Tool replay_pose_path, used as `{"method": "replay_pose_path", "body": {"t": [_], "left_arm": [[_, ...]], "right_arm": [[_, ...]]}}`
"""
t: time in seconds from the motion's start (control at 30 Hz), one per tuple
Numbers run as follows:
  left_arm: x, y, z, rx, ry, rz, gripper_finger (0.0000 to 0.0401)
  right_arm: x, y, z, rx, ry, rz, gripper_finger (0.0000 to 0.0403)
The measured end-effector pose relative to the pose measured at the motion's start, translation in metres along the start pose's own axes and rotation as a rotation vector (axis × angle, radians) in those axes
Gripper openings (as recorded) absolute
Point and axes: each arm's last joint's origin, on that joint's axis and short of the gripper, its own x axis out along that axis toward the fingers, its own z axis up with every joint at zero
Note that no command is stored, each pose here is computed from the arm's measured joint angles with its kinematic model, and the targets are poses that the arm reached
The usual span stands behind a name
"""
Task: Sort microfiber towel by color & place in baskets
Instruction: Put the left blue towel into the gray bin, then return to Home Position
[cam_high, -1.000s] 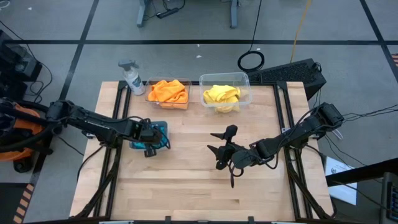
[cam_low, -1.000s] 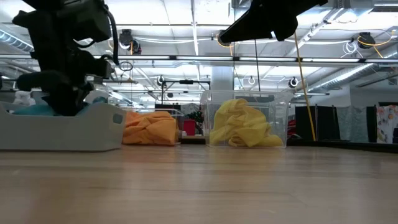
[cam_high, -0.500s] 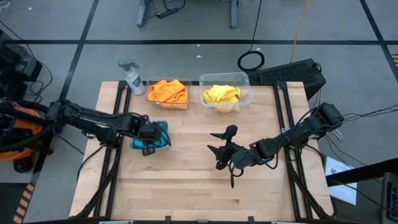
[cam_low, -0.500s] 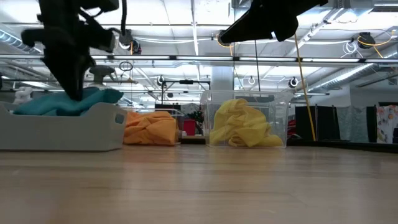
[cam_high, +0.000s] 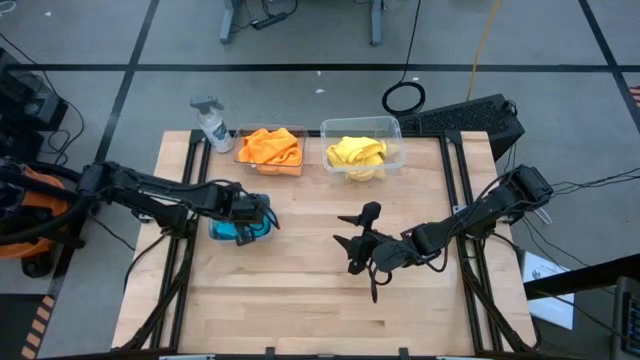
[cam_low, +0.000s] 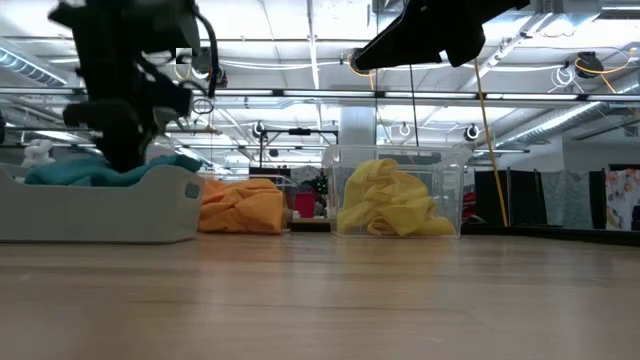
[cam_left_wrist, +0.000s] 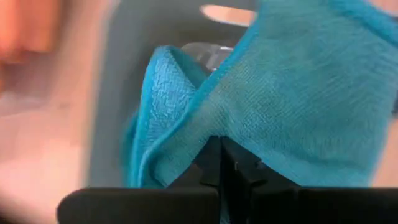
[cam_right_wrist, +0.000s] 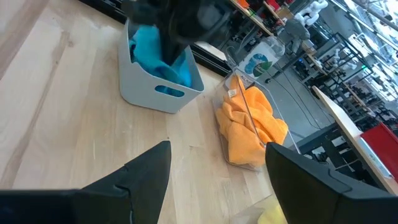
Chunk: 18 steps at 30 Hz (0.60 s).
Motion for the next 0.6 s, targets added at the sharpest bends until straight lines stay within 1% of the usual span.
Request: {"method": "replay_pose_path", "body": {"t": [0.07, 0.13, 0.2, 0.27, 0.43, 0.6], "left_arm": [[0.015, -0.003, 0.000, -0.010, -0.017, -0.046, 0.0008], [0.026, -0.007, 0.001, 0.007, -0.022, -0.070, 0.0008], [0.029, -0.008, 0.000, 0.020, 0.002, -0.065, 0.0008], [0.026, -0.007, 0.001, 0.025, 0.021, -0.059, 0.0008], [-0.002, -0.002, 0.007, 0.026, 0.031, -0.056, 0.0008], [-0.040, 0.005, 0.015, 0.031, -0.061, -0.084, 0.0008]], "right_arm": [[0.000, 0.000, 0.000, -0.004, 0.000, 0.000, 0.0254], [0.000, 0.000, 0.000, -0.004, 0.000, 0.000, 0.0254], [0.000, 0.000, 0.000, -0.007, 0.000, 0.000, 0.0254], [0.000, 0.000, 0.000, -0.012, 0.000, 0.000, 0.0254], [0.000, 0.000, 0.002, -0.028, -0.007, -0.002, 0.0254], [-0.003, -0.002, 0.011, -0.045, -0.030, 0.003, 0.0254]]}}
